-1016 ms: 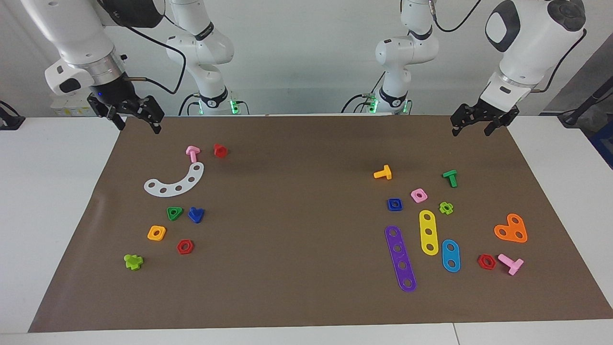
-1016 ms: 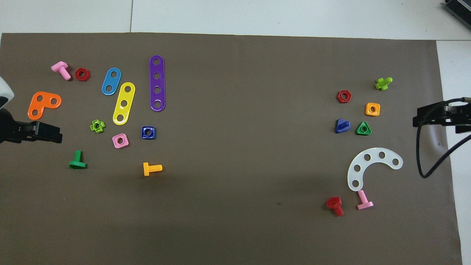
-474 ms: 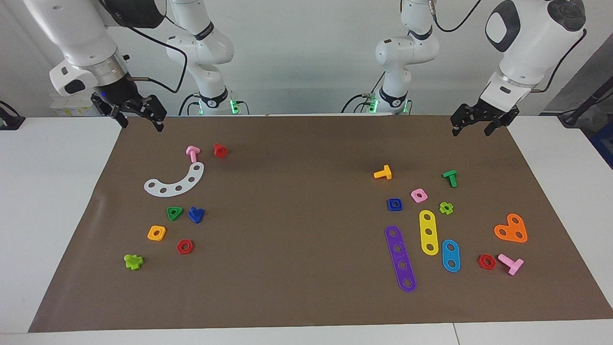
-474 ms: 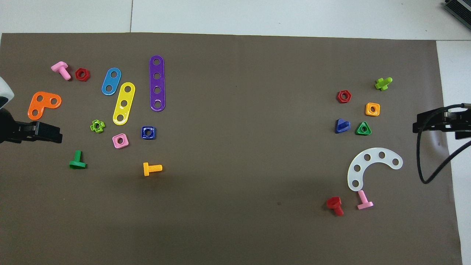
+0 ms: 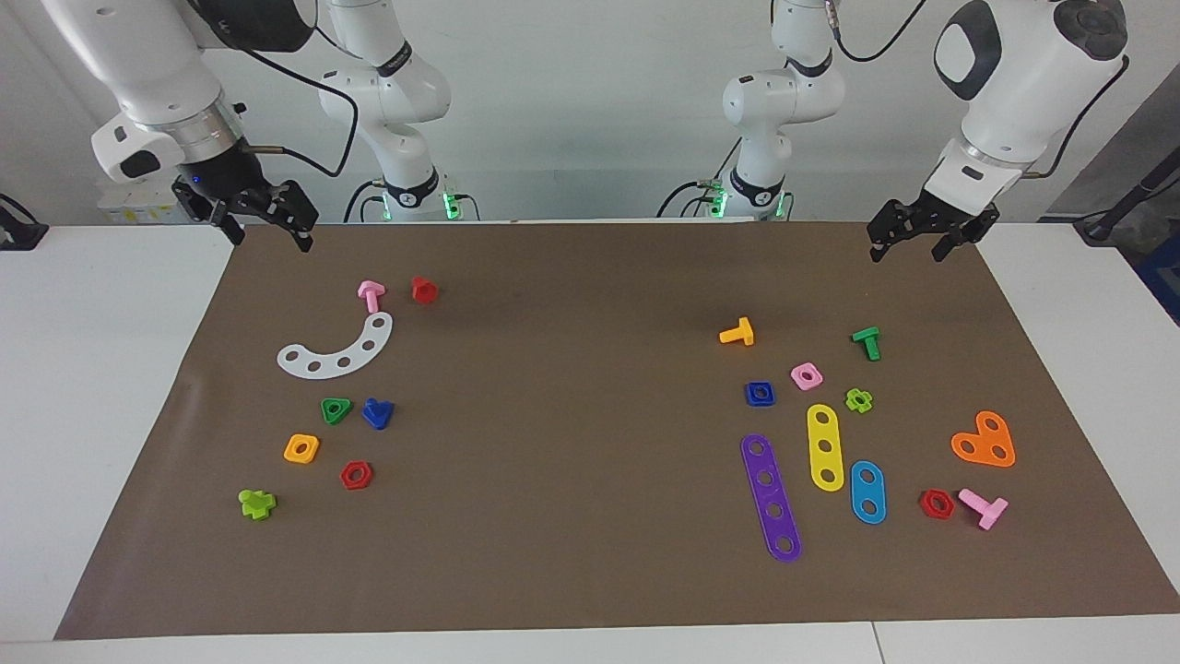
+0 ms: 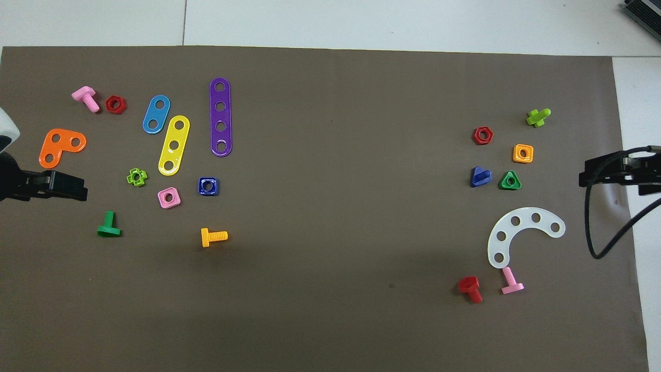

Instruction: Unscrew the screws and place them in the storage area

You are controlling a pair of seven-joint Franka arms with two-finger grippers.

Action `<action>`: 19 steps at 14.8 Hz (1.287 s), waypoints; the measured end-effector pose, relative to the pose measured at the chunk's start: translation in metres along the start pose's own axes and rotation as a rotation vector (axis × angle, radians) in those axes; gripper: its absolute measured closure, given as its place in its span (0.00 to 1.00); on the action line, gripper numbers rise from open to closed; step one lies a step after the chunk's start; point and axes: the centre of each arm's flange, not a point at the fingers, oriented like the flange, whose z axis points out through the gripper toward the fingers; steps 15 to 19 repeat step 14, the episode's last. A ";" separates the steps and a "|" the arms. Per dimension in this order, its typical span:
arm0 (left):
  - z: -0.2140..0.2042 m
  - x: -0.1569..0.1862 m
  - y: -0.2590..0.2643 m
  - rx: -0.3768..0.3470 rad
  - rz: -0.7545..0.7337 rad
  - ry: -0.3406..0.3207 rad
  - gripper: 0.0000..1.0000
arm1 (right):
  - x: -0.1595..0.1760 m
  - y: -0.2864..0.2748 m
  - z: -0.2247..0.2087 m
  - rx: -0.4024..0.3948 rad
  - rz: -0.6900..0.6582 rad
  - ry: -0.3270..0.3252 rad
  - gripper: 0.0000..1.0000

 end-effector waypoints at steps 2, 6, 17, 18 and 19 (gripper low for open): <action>0.000 0.000 0.000 0.000 0.000 0.000 0.00 | -0.001 -0.005 0.000 -0.001 -0.009 0.000 0.00; 0.000 0.000 0.000 0.000 0.000 0.000 0.00 | -0.001 -0.006 0.000 -0.001 -0.011 0.001 0.00; 0.000 0.000 0.000 0.000 0.000 0.000 0.00 | -0.001 -0.006 -0.001 -0.001 -0.011 0.001 0.00; 0.000 0.000 0.000 0.000 0.000 0.000 0.00 | -0.001 -0.006 -0.001 -0.001 -0.011 0.001 0.00; 0.000 0.000 0.000 0.000 0.000 0.000 0.00 | -0.001 -0.006 -0.001 -0.001 -0.011 0.001 0.00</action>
